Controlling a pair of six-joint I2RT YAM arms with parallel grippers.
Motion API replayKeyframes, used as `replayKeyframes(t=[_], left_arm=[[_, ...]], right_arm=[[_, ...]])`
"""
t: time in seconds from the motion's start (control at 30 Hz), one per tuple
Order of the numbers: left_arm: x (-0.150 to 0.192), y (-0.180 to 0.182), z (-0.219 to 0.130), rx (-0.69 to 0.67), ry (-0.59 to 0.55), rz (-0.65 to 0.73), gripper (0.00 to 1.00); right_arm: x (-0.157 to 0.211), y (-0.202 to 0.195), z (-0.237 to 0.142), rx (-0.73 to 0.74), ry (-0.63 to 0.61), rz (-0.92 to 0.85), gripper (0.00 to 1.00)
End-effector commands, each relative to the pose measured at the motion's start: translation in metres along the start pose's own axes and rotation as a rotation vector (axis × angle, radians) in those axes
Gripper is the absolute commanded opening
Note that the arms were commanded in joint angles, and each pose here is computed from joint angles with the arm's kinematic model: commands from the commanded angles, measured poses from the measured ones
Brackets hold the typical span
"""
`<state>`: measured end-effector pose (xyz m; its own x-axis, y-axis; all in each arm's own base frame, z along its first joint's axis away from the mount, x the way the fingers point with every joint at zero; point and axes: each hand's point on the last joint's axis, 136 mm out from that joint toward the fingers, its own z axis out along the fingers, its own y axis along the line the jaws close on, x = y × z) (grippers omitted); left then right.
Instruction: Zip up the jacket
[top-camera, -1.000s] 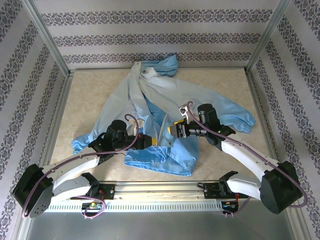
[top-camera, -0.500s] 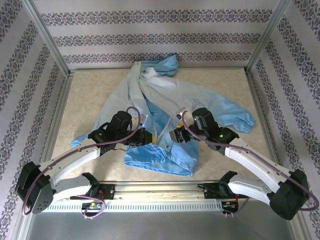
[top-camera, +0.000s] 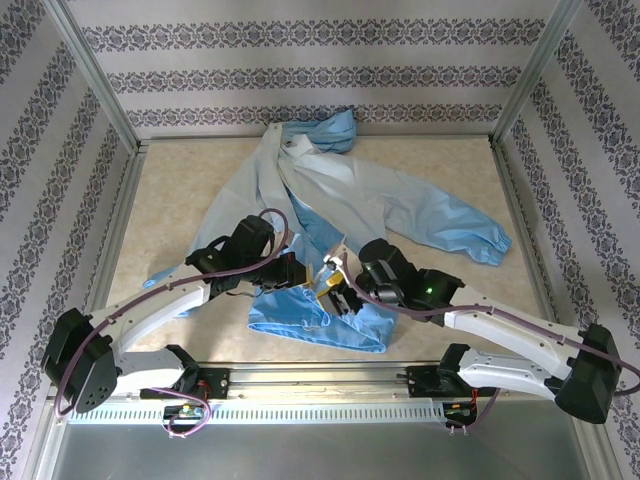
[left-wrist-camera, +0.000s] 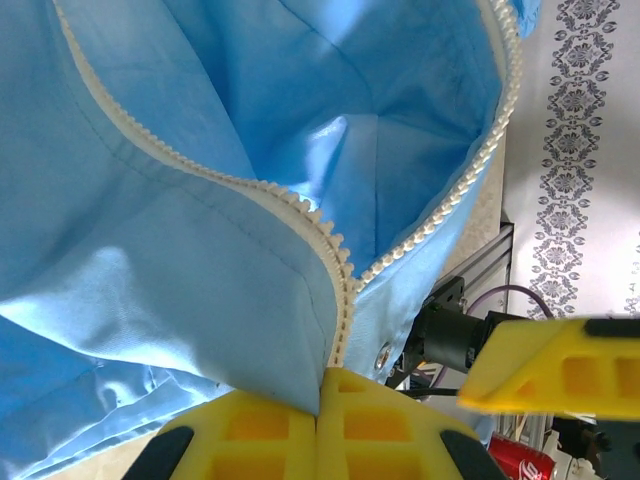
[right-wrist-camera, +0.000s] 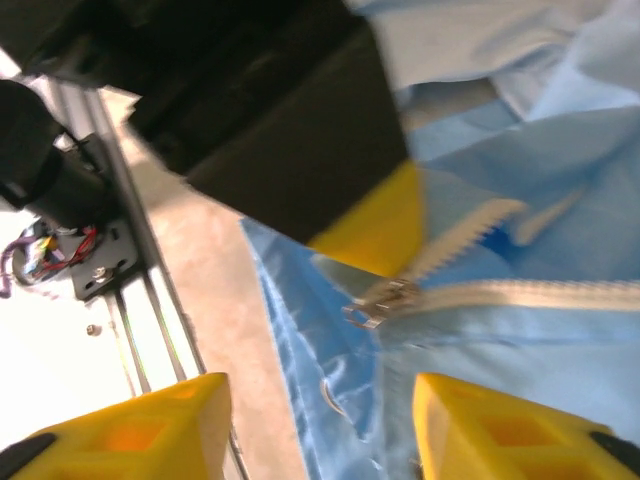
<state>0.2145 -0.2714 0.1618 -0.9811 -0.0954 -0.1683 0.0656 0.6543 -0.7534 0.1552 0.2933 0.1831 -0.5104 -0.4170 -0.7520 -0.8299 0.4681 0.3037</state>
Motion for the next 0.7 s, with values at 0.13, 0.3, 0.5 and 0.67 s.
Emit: replayKeyframes(t=[0.13, 0.3, 0.5, 0.67], left_arm=[[0.000, -0.015, 0.001, 0.010, 0.010, -0.005, 0.00], [0.003, -0.018, 0.000, 0.005, 0.014, 0.000, 0.00], [0.005, -0.017, -0.006, -0.021, 0.003, 0.011, 0.00], [0.009, -0.013, -0.008, -0.026, 0.004, 0.016, 0.00]], right_arm=[[0.001, 0.003, 0.019, -0.045, -0.045, -0.054, 0.57], [-0.001, -0.013, 0.033, 0.024, -0.031, -0.046, 0.59], [0.003, -0.016, 0.031, 0.032, 0.007, -0.054, 0.43], [0.005, -0.016, 0.018, 0.020, -0.022, -0.065, 0.28]])
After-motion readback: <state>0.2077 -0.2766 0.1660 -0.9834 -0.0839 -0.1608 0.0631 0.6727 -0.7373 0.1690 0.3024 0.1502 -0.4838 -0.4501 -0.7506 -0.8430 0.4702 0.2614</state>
